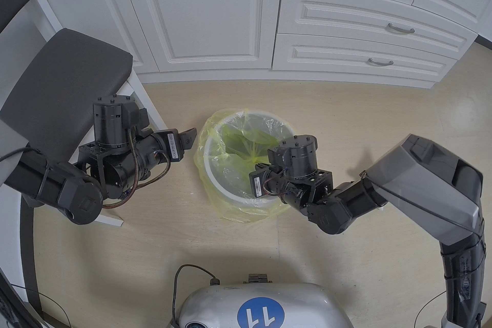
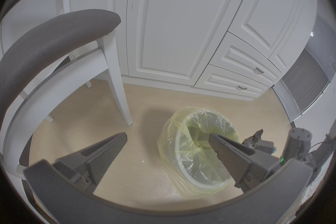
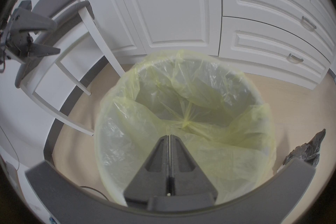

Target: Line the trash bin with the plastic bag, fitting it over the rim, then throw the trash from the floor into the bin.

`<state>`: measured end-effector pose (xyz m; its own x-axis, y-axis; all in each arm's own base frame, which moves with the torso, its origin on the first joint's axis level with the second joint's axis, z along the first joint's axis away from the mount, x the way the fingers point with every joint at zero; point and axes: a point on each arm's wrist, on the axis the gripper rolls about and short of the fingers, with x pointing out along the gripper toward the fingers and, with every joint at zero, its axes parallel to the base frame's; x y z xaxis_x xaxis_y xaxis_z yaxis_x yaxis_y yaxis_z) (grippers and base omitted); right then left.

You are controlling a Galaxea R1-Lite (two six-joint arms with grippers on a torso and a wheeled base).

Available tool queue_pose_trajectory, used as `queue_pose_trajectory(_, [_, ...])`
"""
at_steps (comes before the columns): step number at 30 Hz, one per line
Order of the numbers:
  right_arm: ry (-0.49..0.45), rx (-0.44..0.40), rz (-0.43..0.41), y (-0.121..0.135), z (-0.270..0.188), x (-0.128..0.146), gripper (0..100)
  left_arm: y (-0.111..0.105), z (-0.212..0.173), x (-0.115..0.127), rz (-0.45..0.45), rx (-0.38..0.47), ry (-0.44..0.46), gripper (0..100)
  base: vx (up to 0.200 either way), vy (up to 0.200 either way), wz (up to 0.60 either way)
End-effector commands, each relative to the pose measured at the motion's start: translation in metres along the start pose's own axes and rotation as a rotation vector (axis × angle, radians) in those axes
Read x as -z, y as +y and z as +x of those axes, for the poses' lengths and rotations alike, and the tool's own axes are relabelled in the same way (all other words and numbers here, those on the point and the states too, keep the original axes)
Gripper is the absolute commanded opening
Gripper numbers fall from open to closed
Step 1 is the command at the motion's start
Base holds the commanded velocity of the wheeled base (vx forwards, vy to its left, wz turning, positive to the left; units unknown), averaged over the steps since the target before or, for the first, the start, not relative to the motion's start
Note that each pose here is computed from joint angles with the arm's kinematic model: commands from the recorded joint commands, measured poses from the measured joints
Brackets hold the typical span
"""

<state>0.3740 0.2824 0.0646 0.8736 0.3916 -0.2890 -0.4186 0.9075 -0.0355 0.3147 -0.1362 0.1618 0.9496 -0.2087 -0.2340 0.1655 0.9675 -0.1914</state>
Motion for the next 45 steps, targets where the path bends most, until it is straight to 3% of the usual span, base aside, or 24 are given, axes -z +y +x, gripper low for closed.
queue_pose_trajectory(1, [-0.083,-0.014,0.013,-0.018,-0.073,-0.055,0,0.001,-0.008,-0.004,-0.009,0.006,-0.02,100,0.0,0.0,0.0])
queue_pose_trajectory(6, [-0.119,-0.05,0.028,-0.081,-0.108,-0.076,0,0.006,-0.031,-0.004,-0.01,0.006,-0.034,100,0.0,0.0,0.0])
queue_pose_trajectory(9, [-0.079,-0.064,0.004,-0.128,-0.111,-0.065,0,0.009,-0.05,-0.006,-0.013,0.011,-0.044,100,0.0,0.0,0.0])
queue_pose_trajectory(10, [-0.079,-0.064,0.004,-0.128,-0.111,-0.065,0,0.009,-0.05,-0.006,-0.013,0.011,-0.044,100,0.0,0.0,0.0])
queue_pose_trajectory(11, [-0.04,-0.089,-0.006,-0.153,-0.108,-0.052,0,0.011,-0.063,-0.007,-0.018,0.014,-0.055,100,0.0,0.0,0.0])
queue_pose_trajectory(12, [-0.015,-0.1,0.0,-0.161,-0.105,-0.044,0,0.013,-0.069,-0.008,-0.019,0.014,-0.062,100,0.0,0.0,0.0])
queue_pose_trajectory(20, [0.095,-0.139,-0.017,-0.162,-0.073,-0.003,0,0.009,-0.127,-0.002,-0.047,0.095,-0.089,100,0.0,0.0,0.0])
queue_pose_trajectory(24, [0.197,-0.185,-0.015,-0.141,-0.039,0.037,0,0.011,-0.145,0.004,-0.061,0.119,-0.087,100,0.0,0.0,0.0])
queue_pose_trajectory(29, [0.228,-0.14,-0.012,-0.136,-0.015,0.055,0,0.01,-0.148,0.005,-0.072,0.131,-0.088,100,0.0,0.0,0.0])
queue_pose_trajectory(36, [0.3,-0.086,0.088,-0.152,0.026,0.09,0,0.01,-0.147,0.007,-0.075,0.126,-0.08,100,0.0,0.0,0.0])
queue_pose_trajectory(45, [0.292,-0.054,0.199,-0.16,0.044,0.095,0,0.011,-0.148,0.01,-0.081,0.121,-0.069,100,0.0,0.0,0.0])
